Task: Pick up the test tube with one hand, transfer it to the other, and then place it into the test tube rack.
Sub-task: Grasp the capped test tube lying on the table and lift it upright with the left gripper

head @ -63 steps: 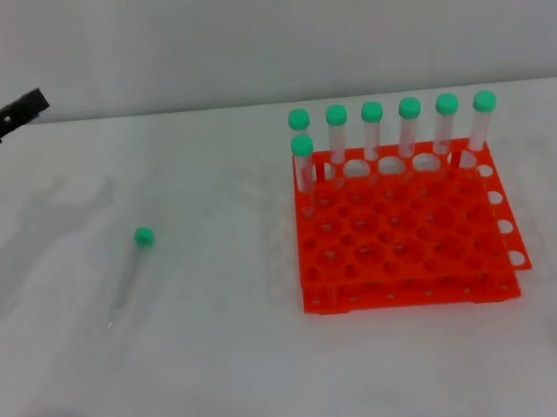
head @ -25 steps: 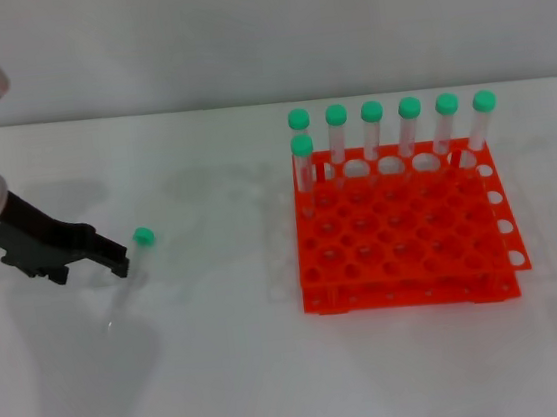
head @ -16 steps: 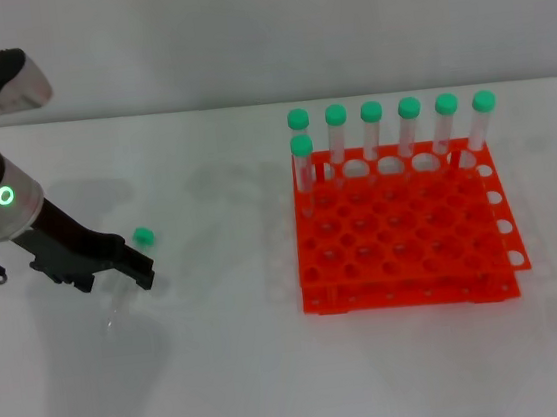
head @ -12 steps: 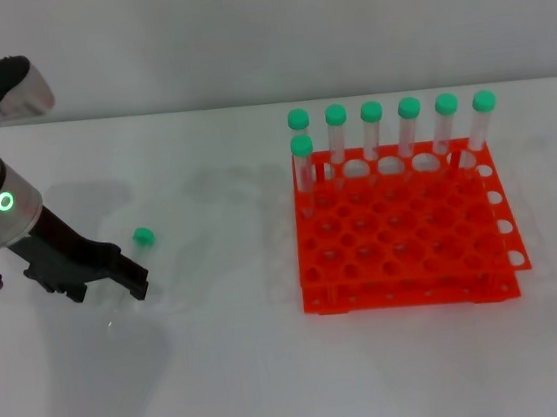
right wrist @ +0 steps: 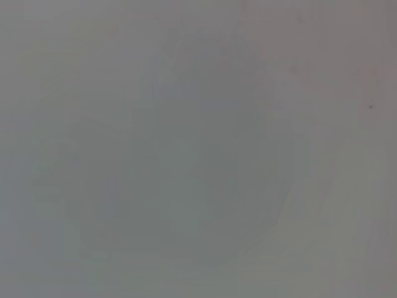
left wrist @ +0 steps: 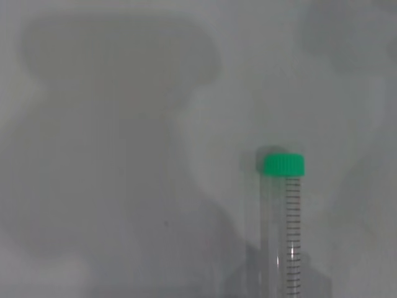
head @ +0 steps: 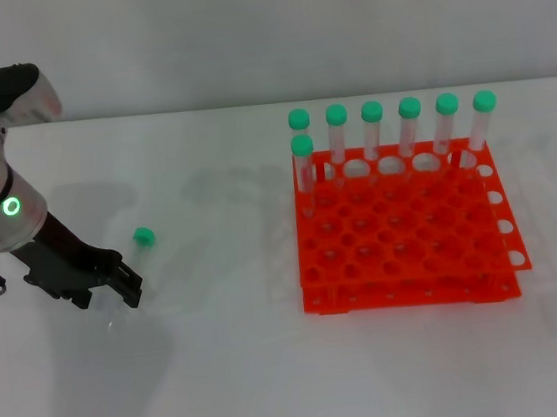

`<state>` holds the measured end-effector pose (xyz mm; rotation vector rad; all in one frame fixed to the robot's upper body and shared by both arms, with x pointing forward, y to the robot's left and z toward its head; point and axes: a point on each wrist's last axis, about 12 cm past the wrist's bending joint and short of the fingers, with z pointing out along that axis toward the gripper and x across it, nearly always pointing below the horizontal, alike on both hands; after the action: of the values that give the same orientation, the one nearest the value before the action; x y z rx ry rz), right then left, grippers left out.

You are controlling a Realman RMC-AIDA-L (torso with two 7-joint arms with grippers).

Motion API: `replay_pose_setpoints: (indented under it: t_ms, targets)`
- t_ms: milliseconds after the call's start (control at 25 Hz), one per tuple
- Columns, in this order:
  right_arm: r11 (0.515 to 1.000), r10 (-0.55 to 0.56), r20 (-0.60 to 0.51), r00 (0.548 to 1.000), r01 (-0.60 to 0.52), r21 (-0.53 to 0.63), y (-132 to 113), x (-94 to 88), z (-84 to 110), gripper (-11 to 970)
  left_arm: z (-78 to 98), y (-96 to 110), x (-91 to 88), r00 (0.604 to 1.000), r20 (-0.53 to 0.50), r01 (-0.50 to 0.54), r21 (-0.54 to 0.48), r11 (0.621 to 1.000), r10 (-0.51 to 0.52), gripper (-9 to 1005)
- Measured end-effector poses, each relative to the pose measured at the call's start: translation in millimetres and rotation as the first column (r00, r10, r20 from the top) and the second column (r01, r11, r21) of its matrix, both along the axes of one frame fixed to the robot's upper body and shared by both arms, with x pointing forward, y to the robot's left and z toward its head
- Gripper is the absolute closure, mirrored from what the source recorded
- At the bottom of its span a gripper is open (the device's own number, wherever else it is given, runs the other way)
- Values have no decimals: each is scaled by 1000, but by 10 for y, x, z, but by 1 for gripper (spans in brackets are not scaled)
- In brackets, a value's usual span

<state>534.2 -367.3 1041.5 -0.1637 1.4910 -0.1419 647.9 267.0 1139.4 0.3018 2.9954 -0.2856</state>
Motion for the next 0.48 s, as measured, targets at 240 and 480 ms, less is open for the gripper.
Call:
replay_pose_setpoints:
  t_ms: [240,480]
  targets:
    - [1000,19,-16,1000,-19,-6,38,4,-23,227,-8,-1,29,1000,22,3,23,1000,-3,251]
    - [1000,29,-22,999,-29,12,69,5,-35,227,-62,-68,39,1000,23,20,39,999,-21,388]
